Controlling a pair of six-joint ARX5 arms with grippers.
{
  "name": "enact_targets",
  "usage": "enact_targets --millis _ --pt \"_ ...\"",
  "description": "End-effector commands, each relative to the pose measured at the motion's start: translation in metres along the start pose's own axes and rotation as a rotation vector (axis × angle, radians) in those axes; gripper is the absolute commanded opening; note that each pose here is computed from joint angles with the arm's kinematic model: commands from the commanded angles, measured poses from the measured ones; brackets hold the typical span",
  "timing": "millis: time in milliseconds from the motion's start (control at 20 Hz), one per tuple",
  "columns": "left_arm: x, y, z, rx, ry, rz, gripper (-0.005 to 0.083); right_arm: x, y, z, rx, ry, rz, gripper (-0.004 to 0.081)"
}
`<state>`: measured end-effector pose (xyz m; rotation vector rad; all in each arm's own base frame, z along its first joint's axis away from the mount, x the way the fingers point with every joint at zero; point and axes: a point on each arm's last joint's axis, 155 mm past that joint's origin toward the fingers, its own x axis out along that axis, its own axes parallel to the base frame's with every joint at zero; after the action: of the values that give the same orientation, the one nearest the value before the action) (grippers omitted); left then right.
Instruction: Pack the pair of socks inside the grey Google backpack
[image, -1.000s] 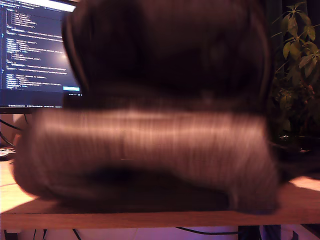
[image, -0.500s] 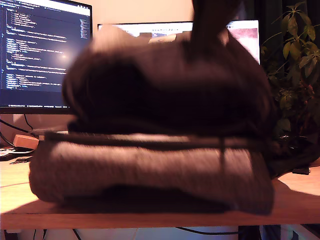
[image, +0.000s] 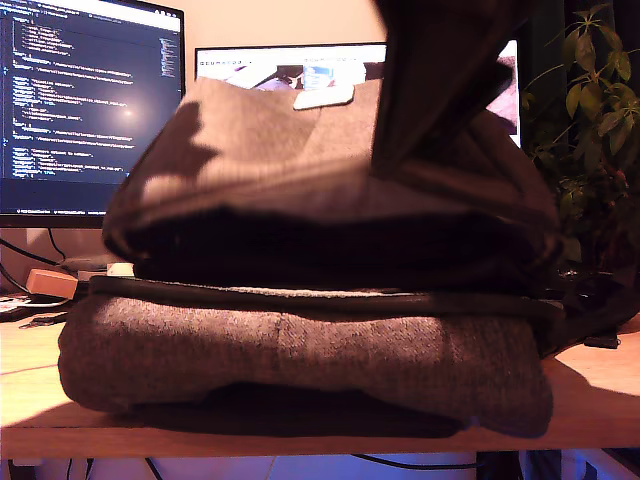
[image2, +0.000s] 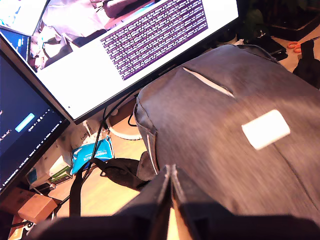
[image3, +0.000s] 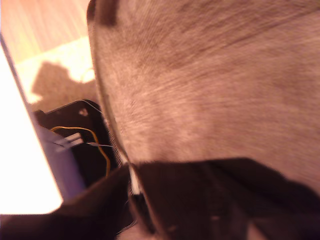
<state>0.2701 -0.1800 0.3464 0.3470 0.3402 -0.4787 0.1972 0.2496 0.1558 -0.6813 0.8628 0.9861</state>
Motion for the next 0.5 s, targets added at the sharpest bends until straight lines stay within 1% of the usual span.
enact_targets --millis 0,100,150,200,250,300,350,400,450 --pt "0.006 -0.003 0.000 0.000 0.009 -0.008 -0.0024 -0.015 0.006 0.003 0.025 -0.036 0.015 0.0530" --pt "0.007 -0.007 0.000 0.001 0.010 -0.027 -0.0024 -0.026 0.010 0.001 0.026 -0.052 0.020 0.0527" --pt "0.009 -0.009 0.000 0.000 0.010 -0.038 -0.0024 -0.031 0.010 0.001 0.027 -0.064 0.017 0.0509" --pt "0.011 -0.012 0.000 0.000 0.010 -0.050 -0.0024 -0.035 0.008 0.002 0.047 -0.075 0.005 0.0441" --pt "0.013 -0.013 0.000 -0.006 0.011 -0.057 -0.0024 -0.037 0.002 0.004 0.078 -0.088 -0.021 0.0315" --pt "0.017 -0.015 0.001 -0.012 0.011 -0.070 -0.0024 -0.038 -0.008 0.010 0.099 -0.114 -0.057 0.0148" --pt "0.023 -0.015 0.002 -0.019 0.007 -0.075 -0.0024 -0.041 -0.024 0.021 0.125 -0.165 -0.113 -0.0015" --pt "0.030 -0.013 0.004 -0.028 0.002 -0.072 -0.0024 -0.046 -0.044 0.036 0.157 -0.235 -0.181 -0.0002" --pt "0.040 -0.009 0.006 -0.039 -0.003 -0.069 -0.0024 -0.056 -0.068 0.053 0.197 -0.322 -0.258 -0.0013"
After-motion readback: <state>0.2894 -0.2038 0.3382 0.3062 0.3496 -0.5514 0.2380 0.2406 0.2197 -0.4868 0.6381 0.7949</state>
